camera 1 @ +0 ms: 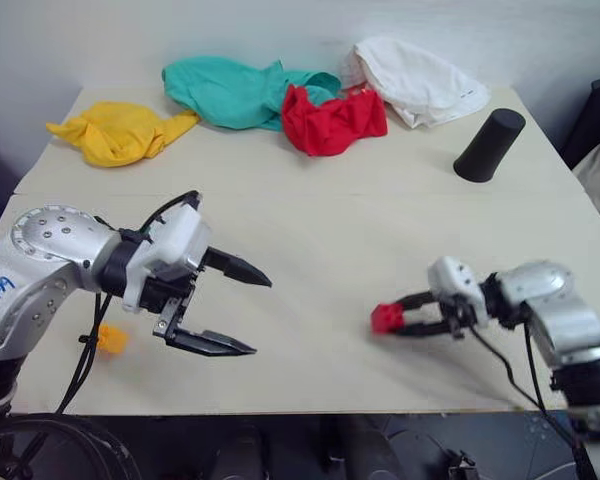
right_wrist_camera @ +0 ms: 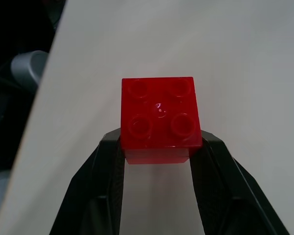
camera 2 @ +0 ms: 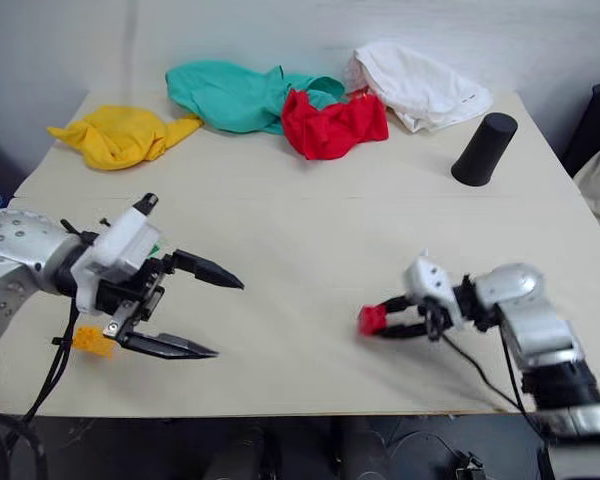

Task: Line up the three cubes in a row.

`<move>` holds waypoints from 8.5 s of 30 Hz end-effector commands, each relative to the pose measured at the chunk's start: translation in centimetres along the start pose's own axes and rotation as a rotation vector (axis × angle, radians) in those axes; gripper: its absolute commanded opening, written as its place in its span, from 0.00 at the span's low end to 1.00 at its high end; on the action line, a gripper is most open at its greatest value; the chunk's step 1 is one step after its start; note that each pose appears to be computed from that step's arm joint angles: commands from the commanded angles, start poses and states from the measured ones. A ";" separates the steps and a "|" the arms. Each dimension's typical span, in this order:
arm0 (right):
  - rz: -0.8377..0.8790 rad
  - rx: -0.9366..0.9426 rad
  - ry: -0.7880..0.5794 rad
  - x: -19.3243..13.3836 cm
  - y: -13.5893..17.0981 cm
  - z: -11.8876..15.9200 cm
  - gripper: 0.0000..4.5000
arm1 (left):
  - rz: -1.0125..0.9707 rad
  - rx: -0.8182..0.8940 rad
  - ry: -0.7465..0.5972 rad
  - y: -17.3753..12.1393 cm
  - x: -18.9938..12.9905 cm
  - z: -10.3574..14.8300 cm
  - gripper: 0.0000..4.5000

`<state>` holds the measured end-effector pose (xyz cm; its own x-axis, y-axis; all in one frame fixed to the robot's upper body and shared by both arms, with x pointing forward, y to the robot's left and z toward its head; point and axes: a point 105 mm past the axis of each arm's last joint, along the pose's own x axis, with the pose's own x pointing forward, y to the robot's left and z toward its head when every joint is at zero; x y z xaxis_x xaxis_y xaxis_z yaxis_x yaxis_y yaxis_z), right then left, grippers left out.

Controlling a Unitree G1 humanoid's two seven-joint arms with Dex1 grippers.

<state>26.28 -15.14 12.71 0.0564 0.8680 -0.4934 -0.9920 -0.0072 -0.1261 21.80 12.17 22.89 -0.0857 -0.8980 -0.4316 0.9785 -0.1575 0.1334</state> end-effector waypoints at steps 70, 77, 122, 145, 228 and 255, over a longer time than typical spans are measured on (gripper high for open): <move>-0.097 -0.082 -0.338 -3.0 -0.6 11.3 1.00 | 0.976 -0.357 0.264 11.6 -17.8 -15.6 1.00; -0.149 -0.104 -0.333 -3.0 -0.7 11.3 1.00 | 0.953 -0.385 0.320 12.2 -17.0 -16.6 0.91; -0.149 0.051 0.053 -6.1 4.0 1.7 1.00 | 0.150 -0.031 0.267 3.4 9.1 -8.2 0.33; -0.169 0.036 -0.007 -5.0 3.2 2.2 1.00 | 0.125 -0.040 0.266 3.7 9.5 -8.3 0.73; -0.028 -0.059 -0.116 -4.3 0.9 5.6 1.00 | 0.827 -0.459 0.192 -1.4 -10.1 -16.1 0.34; -0.171 0.000 -0.038 -5.1 3.5 3.9 1.00 | 0.101 -0.055 0.299 3.4 0.6 -12.4 0.34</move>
<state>22.09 -17.39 17.05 0.1979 0.8806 -0.4305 -0.9778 0.1465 -0.1500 27.67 16.03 11.01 0.0565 -0.7391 -0.6713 0.9939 -0.0218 0.1077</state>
